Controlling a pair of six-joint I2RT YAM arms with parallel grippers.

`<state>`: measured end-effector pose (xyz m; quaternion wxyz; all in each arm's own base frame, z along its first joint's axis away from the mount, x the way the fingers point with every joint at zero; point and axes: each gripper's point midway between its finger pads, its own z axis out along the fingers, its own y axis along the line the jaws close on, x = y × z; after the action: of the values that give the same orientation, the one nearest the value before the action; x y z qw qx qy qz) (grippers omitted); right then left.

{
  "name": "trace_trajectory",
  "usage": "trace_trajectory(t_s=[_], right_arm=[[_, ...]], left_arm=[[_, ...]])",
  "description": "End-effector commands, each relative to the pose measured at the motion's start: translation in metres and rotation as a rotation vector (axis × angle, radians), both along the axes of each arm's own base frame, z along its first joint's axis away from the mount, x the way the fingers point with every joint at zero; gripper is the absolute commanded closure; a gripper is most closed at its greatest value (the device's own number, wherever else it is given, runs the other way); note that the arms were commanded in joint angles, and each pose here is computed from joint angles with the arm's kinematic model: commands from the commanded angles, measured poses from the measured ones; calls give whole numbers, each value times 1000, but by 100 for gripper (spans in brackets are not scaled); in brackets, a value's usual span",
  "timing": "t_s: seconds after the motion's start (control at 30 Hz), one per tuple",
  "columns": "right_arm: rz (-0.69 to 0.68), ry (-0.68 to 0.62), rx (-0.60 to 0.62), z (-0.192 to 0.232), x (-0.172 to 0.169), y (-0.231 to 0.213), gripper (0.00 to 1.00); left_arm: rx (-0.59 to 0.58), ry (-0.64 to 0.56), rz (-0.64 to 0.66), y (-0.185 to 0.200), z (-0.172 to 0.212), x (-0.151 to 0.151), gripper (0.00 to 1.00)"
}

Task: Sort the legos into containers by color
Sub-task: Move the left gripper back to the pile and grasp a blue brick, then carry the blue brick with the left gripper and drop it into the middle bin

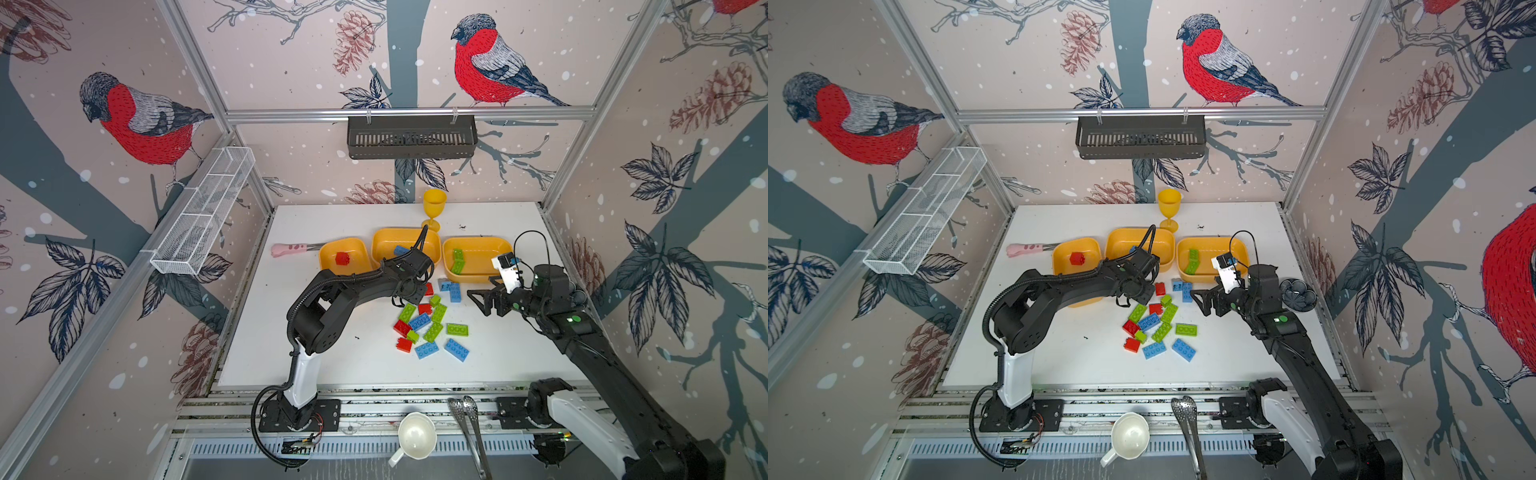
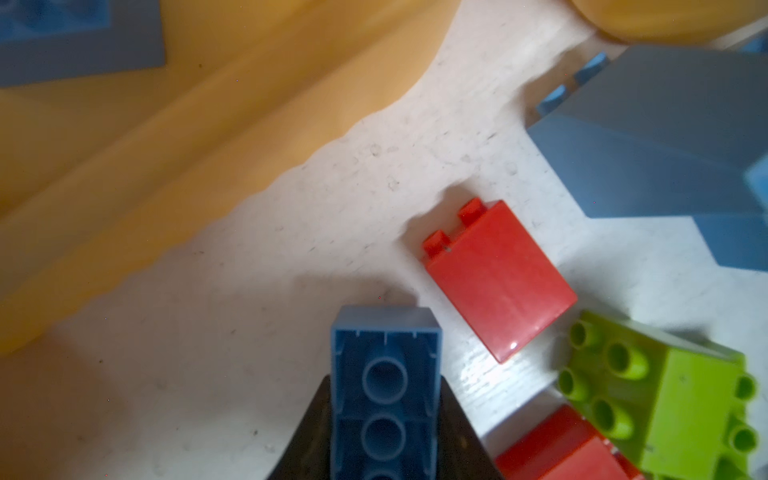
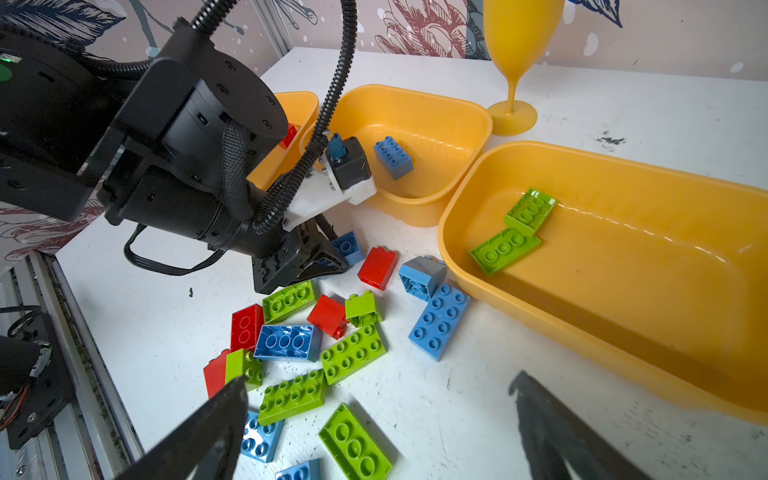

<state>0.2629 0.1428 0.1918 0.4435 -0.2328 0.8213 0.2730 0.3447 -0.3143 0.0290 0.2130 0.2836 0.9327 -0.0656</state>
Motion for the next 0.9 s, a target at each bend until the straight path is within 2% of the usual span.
trace_trajectory(t_s=[0.0,0.2,0.33,0.4,0.53,0.7,0.87], right_arm=[[4,-13,1,2,0,0,0],[-1,-23,3,6,3,0,1],[0,-31,8,9,5,1,0],[1,-32,9,10,6,1,1],[-1,-36,5,13,6,1,0],[-7,-36,-6,11,4,-1,1],[-11,-31,-1,10,4,-1,1]], left_arm=[[-53,-7,-3,-7,21,1,71],[-79,-20,-12,-8,76,2,69],[-103,-69,33,-4,112,24,70],[-96,-112,83,5,123,45,70],[-77,-153,172,22,125,83,70],[-49,-172,288,50,106,126,70],[-42,-183,385,74,89,154,70]])
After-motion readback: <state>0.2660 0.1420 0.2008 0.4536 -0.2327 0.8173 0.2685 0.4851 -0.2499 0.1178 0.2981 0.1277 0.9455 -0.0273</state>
